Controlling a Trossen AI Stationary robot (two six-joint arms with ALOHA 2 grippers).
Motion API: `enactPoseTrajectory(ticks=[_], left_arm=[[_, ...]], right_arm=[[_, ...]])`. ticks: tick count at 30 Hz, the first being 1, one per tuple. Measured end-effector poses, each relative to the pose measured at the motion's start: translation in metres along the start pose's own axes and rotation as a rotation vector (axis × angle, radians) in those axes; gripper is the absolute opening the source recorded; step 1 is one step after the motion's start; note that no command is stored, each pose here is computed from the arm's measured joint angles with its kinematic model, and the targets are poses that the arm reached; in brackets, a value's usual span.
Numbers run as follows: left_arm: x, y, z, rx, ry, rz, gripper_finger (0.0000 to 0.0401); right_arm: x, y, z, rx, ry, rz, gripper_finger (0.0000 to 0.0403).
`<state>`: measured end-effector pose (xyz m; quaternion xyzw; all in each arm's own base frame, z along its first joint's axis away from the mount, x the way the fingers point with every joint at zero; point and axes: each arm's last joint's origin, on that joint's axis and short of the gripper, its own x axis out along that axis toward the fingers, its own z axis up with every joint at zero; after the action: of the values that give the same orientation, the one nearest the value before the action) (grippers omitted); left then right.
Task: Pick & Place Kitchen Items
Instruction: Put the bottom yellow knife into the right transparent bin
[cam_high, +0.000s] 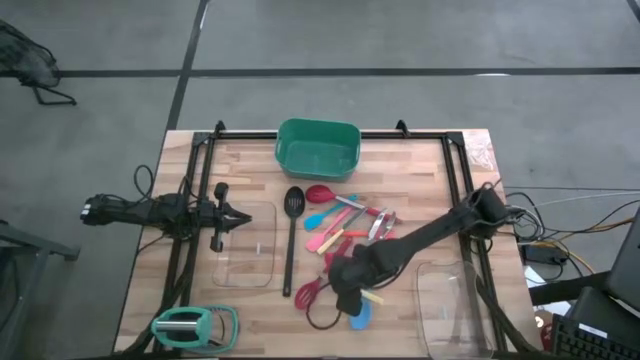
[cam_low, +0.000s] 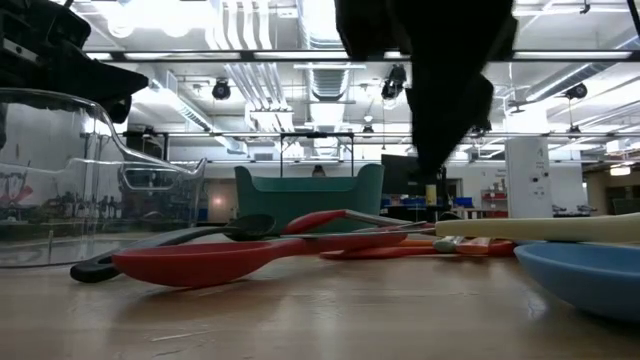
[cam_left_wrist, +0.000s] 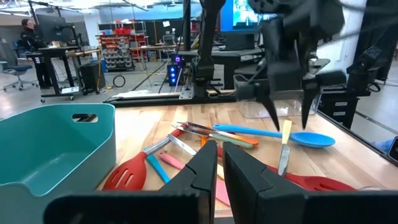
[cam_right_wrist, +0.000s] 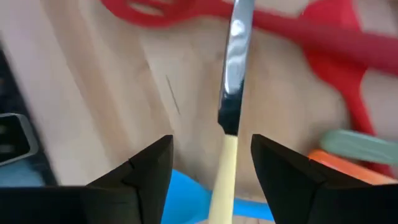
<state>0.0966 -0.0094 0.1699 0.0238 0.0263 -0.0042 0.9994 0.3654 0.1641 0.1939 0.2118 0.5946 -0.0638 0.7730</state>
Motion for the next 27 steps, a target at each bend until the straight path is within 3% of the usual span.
enactPoseTrajectory(ticks=[13, 27], left_arm=[[0.000, 0.000, 0.000, 0.000, 0.000, 0.001, 0.0032], [0.000, 0.000, 0.000, 0.000, 0.000, 0.001, 0.0032]], right_arm=[[0.019, 0.003, -0.015, 0.025, 0.025, -0.127, 0.0187], [0.025, -0.002, -0.018, 0.052, 0.010, -0.160, 0.0175]])
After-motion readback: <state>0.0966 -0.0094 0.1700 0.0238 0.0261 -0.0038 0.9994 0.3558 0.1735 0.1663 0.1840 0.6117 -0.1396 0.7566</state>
